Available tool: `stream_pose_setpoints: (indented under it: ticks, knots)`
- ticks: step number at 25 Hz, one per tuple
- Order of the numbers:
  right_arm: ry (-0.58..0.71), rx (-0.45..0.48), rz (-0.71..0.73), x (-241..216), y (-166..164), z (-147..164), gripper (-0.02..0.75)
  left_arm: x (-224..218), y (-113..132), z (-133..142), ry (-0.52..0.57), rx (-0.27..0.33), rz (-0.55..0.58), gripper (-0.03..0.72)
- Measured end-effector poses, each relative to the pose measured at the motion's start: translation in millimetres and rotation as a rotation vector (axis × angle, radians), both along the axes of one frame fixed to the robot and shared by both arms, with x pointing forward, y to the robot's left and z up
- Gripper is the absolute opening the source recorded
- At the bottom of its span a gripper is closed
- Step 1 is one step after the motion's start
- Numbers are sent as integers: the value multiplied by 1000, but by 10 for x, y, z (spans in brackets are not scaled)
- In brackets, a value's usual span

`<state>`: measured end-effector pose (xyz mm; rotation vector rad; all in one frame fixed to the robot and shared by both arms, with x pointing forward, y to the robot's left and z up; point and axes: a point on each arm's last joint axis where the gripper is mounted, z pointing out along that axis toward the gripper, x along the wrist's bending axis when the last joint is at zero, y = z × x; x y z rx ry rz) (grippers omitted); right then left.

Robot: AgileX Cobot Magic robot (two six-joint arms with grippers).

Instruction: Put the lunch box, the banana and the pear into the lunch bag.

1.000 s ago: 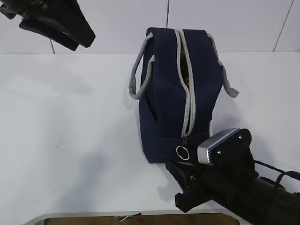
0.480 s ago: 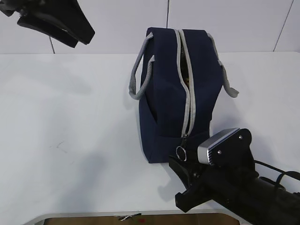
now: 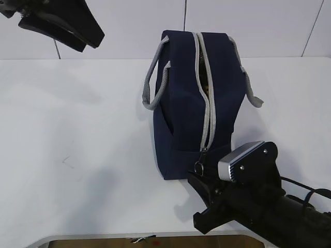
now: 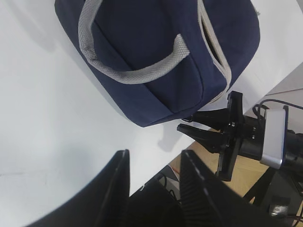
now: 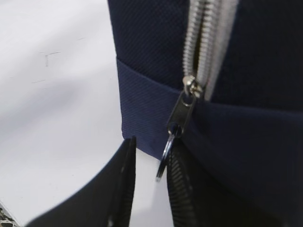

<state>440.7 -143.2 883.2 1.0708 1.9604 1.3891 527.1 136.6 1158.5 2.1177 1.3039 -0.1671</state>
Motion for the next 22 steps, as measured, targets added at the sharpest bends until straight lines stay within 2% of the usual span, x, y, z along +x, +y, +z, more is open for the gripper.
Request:
stream_pose_setpoints:
  ticks: [8, 11, 14, 16, 18, 22]
  knots:
    - [1, 1, -6, 3, -4, 0, 197, -134, 55, 174, -49, -22, 0, 264]
    - [1, 1, -10, 5, -7, 0, 133, -251, 80, 295, -84, -36, -8, 263]
    - [1, 1, -10, 5, -7, 0, 36, -374, 42, 378, -110, -44, -37, 262]
    - [1, 1, -13, 6, -8, 0, 17, -443, -9, 404, -118, -45, -64, 262]
    - [0, 3, -15, 8, -10, 1, 17, -506, -69, 379, -118, -30, -94, 262]
    - [2, 2, -18, 4, -15, -2, 17, -569, -149, 157, -73, 41, -135, 260]
